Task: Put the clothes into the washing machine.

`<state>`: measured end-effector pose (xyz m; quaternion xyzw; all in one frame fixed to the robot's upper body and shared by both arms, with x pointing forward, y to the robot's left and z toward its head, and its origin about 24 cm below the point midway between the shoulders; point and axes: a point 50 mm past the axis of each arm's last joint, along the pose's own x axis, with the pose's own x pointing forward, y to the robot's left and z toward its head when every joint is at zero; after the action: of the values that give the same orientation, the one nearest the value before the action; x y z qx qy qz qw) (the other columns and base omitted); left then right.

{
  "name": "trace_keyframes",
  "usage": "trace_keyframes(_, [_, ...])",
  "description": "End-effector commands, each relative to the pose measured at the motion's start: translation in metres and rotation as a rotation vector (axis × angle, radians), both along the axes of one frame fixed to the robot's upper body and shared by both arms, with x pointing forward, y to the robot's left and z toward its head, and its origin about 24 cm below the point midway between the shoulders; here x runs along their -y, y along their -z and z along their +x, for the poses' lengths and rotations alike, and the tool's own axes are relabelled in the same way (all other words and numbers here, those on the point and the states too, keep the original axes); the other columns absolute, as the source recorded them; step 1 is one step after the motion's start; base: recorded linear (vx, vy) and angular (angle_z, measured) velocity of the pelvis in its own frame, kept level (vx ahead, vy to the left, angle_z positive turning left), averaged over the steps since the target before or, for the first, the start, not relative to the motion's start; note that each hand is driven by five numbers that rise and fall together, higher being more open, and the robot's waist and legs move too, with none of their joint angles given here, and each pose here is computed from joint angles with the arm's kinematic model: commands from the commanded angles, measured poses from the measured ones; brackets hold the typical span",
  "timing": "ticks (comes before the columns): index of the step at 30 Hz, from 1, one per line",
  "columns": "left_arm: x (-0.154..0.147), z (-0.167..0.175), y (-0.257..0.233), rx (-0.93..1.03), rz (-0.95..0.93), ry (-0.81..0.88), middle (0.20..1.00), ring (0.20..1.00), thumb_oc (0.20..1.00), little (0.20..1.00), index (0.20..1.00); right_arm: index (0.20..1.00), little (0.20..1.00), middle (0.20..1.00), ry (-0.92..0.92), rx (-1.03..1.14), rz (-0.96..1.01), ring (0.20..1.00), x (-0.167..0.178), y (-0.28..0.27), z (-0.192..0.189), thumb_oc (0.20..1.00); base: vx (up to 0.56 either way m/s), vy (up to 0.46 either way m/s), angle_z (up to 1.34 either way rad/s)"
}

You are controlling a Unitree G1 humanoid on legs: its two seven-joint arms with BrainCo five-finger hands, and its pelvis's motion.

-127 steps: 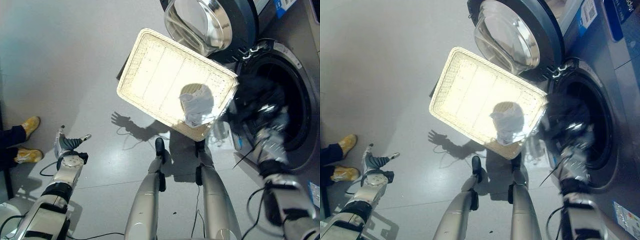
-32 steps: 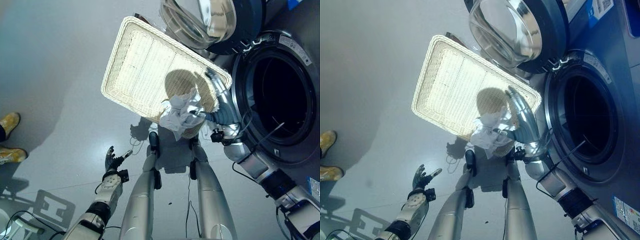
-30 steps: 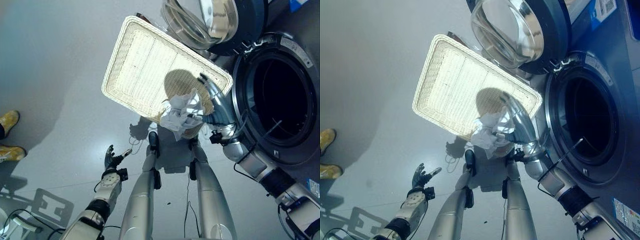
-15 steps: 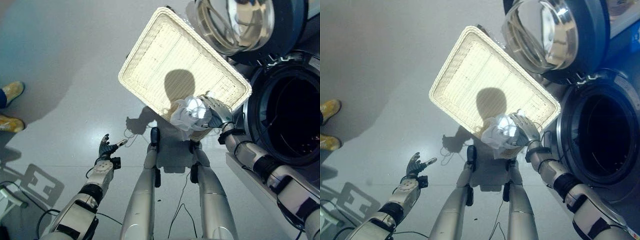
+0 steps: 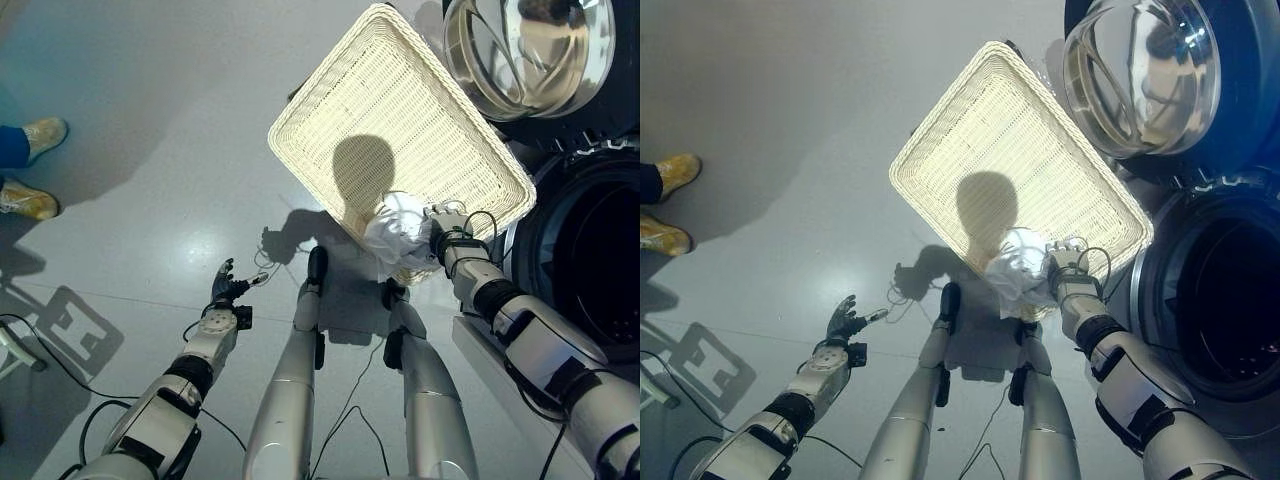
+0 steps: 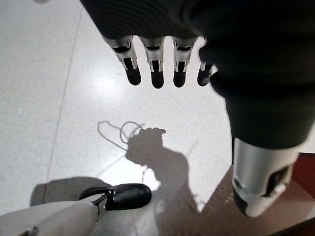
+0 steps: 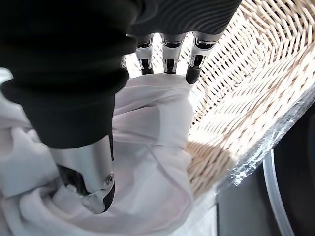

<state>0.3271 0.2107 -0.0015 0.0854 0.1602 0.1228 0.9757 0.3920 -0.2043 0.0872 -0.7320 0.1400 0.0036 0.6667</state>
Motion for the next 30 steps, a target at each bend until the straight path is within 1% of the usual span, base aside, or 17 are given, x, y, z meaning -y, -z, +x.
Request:
trace_keyframes(1, [0.008, 0.004, -0.002, -0.009, 0.013, -0.007, 1.0, 1.0, 1.0, 1.0, 1.0, 0.605, 0.605, 0.605, 0.062, -0.246, 0.002, 0.605, 0.019, 0.036, -0.018, 0.605, 0.04, -0.031, 0.05])
trace_keyframes(2, [0.009, 0.005, -0.003, -0.011, 0.012, -0.006, 1.0, 1.0, 1.0, 1.0, 1.0, 0.382, 0.382, 0.382, 0.043, -0.253, -0.003, 0.382, 0.016, 0.038, -0.019, 0.382, 0.02, -0.016, 0.04])
trace_keyframes(3, [0.009, 0.005, -0.003, -0.013, 0.007, -0.007, 1.0, 1.0, 1.0, 1.0, 1.0, 0.2, 0.2, 0.2, 0.029, -0.251, 0.008, 0.2, 0.014, 0.04, -0.019, 0.2, 0.02, -0.014, 0.04])
trace_keyframes(6, [0.011, 0.006, -0.003, -0.014, 0.006, -0.006, 1.0, 1.0, 1.0, 1.0, 1.0, 0.2, 0.2, 0.2, 0.018, -0.245, 0.059, 0.2, 0.01, 0.043, -0.02, 0.2, 0.01, -0.004, 0.01])
trace_keyframes(8, [0.013, 0.005, -0.002, -0.02, 0.001, -0.008, 1.0, 1.0, 1.0, 1.0, 1.0, 0.2, 0.2, 0.2, 0.06, -0.198, 0.344, 0.2, 0.003, 0.049, -0.022, 0.2, 0.0, 0.0, 0.0])
trace_keyframes(9, [0.015, 0.004, 0.0, -0.027, -0.001, -0.008, 1.0, 1.0, 1.0, 1.0, 1.0, 0.2, 0.2, 0.2, 0.101, -0.174, 0.555, 0.2, -0.003, 0.052, -0.023, 0.2, 0.02, -0.011, 0.04])
trace_keyframes(11, [0.016, 0.004, 0.001, -0.033, -0.001, -0.01, 1.0, 1.0, 1.0, 1.0, 1.0, 0.2, 0.2, 0.2, 0.123, -0.151, 0.703, 0.2, -0.008, 0.053, -0.023, 0.2, 0.02, -0.004, 0.04])
trace_keyframes(12, [0.015, 0.001, 0.004, -0.045, -0.006, -0.017, 1.0, 1.0, 1.0, 1.0, 1.0, 0.2, 0.2, 0.2, 0.15, -0.079, 0.965, 0.2, -0.016, 0.049, -0.022, 0.2, 0.02, 0.005, 0.06])
trace_keyframes(14, [0.015, -0.002, 0.007, -0.051, -0.01, -0.025, 1.0, 1.0, 1.0, 1.0, 1.0, 0.2, 0.2, 0.2, 0.169, -0.013, 1.119, 0.2, -0.019, 0.044, -0.021, 0.2, 0.02, 0.012, 0.07])
trace_keyframes(15, [0.016, -0.004, 0.009, -0.052, -0.014, -0.03, 1.0, 1.0, 1.0, 1.0, 1.0, 0.2, 0.2, 0.2, 0.175, 0.03, 1.178, 0.2, -0.02, 0.041, -0.021, 0.2, 0.01, 0.009, 0.07])
trace_keyframes(16, [0.016, -0.004, 0.009, -0.052, -0.014, -0.031, 1.0, 1.0, 1.0, 1.0, 1.0, 0.2, 0.2, 0.2, 0.176, 0.034, 1.184, 0.2, -0.02, 0.041, -0.021, 0.2, 0.0, 0.014, 0.05])
trace_keyframes(17, [0.018, -0.008, 0.013, -0.053, -0.022, -0.042, 1.0, 1.0, 1.0, 1.0, 1.0, 0.2, 0.2, 0.2, 0.172, 0.127, 1.277, 0.2, -0.019, 0.032, -0.02, 0.2, 0.0, 0.0, 0.0])
trace_keyframes(21, [0.019, -0.017, 0.02, -0.054, -0.025, -0.064, 1.0, 1.0, 1.0, 1.0, 1.0, 0.2, 0.2, 0.2, 0.138, 0.299, 1.452, 0.2, -0.015, 0.011, -0.02, 0.2, 0.01, -0.002, -0.08])
trace_keyframes(27, [0.019, -0.017, 0.02, -0.054, -0.025, -0.064, 1.0, 1.0, 1.0, 1.0, 1.0, 0.2, 0.2, 0.2, 0.138, 0.299, 1.452, 0.2, -0.015, 0.011, -0.02, 0.2, 0.0, -0.006, -0.04])
trace_keyframes(28, [0.012, -0.032, 0.033, -0.07, -0.026, -0.1, 1.0, 1.0, 1.0, 1.0, 1.0, 0.2, 0.2, 0.2, 0.124, 0.459, 2.015, 0.2, -0.008, -0.017, -0.024, 0.2, -0.01, -0.042, -0.22])
trace_keyframes(29, [0.011, -0.033, 0.034, -0.073, -0.027, -0.104, 1.0, 1.0, 1.0, 1.0, 1.0, 0.2, 0.2, 0.2, 0.121, 0.457, 2.082, 0.2, -0.008, -0.017, -0.024, 0.2, -0.01, -0.042, -0.22])
trace_keyframes(30, [0.011, -0.033, 0.034, -0.073, -0.027, -0.104, 1.0, 1.0, 1.0, 1.0, 1.0, 0.2, 0.2, 0.2, 0.121, 0.457, 2.082, 0.2, -0.008, -0.017, -0.024, 0.2, 0.0, 0.0, 0.0])
